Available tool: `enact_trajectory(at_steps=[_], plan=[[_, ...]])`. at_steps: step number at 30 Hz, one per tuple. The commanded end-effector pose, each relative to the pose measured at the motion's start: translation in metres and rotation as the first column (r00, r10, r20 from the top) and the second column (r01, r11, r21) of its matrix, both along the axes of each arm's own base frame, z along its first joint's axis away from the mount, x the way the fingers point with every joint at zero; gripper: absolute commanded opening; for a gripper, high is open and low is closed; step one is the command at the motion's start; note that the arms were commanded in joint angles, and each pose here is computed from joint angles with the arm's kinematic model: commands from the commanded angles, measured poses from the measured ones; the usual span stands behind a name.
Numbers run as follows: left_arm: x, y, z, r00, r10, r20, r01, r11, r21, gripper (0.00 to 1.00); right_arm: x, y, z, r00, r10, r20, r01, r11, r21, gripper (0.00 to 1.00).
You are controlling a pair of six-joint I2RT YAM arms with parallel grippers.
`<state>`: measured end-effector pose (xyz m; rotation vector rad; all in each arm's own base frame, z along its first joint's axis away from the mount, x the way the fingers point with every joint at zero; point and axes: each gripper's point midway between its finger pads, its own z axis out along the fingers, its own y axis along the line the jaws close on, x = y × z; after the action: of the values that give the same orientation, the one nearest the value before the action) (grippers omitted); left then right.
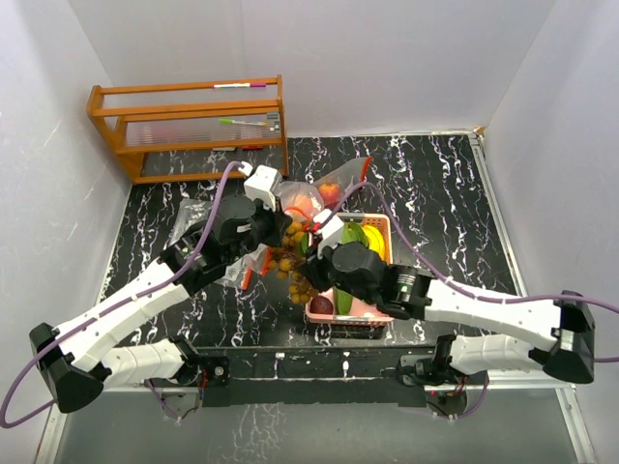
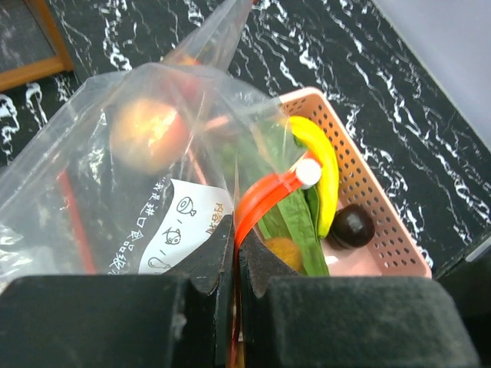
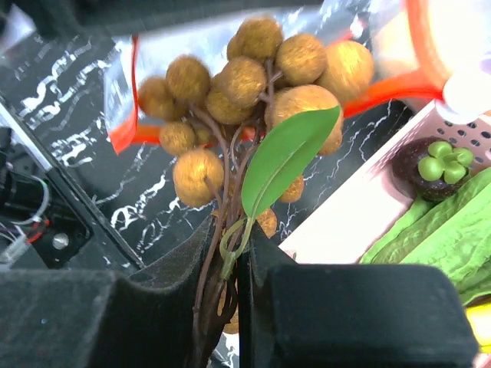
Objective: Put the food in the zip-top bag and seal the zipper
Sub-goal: Place the fake fruit in the zipper food storage bag.
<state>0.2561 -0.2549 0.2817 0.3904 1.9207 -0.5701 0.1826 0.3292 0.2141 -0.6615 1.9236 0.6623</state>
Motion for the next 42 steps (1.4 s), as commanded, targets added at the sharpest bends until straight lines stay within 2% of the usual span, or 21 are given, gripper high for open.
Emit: enact_trajectory(at_steps=[1,4,8,16,23,27,31,34,37,42], plan=[[-0.008,-0.001,-0.001,1.000,-0.025,0.003,0.025,0.999,-0.036,0.00,0.003,-0.010,0.095,0.992,-0.067,0.109,0.034,0.959,0.283,0.08],[-0.011,-0.002,-0.011,0.999,-0.029,-0.020,0.028,0.999,-0.040,0.00,0.005,-0.030,0.127,0.981,-0.139,0.136,0.076,0.918,0.389,0.08],[-0.015,-0.007,-0.019,0.998,-0.051,-0.043,0.048,0.997,-0.064,0.00,0.011,-0.031,0.140,0.974,-0.180,0.137,0.105,0.896,0.431,0.08],[-0.020,-0.021,-0.004,0.993,-0.109,-0.037,0.103,0.986,-0.130,0.00,0.022,-0.001,0.106,0.982,-0.180,0.048,0.152,0.924,0.352,0.08],[-0.007,-0.011,-0.002,0.999,-0.052,0.014,0.053,0.996,-0.065,0.00,0.013,0.018,0.093,0.996,-0.086,0.024,0.075,0.952,0.296,0.08],[-0.012,-0.020,0.002,0.995,-0.101,0.015,0.102,0.991,-0.092,0.00,0.025,0.012,0.083,0.988,-0.151,-0.002,0.146,0.949,0.280,0.08],[-0.022,-0.029,0.002,0.986,-0.166,0.006,0.166,0.978,-0.130,0.00,0.059,-0.012,0.085,0.962,-0.267,-0.054,0.269,0.899,0.345,0.08],[-0.030,-0.031,0.006,0.980,-0.197,0.008,0.196,0.967,-0.162,0.00,0.082,-0.032,0.091,0.935,-0.348,-0.071,0.344,0.835,0.430,0.08],[-0.037,-0.034,0.006,0.974,-0.224,-0.001,0.220,0.956,-0.192,0.00,0.093,-0.035,0.105,0.935,-0.340,-0.100,0.337,0.768,0.545,0.08],[-0.040,-0.038,-0.006,0.969,-0.243,-0.042,0.230,0.953,-0.195,0.00,0.105,-0.029,0.108,0.919,-0.363,-0.153,0.379,0.707,0.597,0.08]])
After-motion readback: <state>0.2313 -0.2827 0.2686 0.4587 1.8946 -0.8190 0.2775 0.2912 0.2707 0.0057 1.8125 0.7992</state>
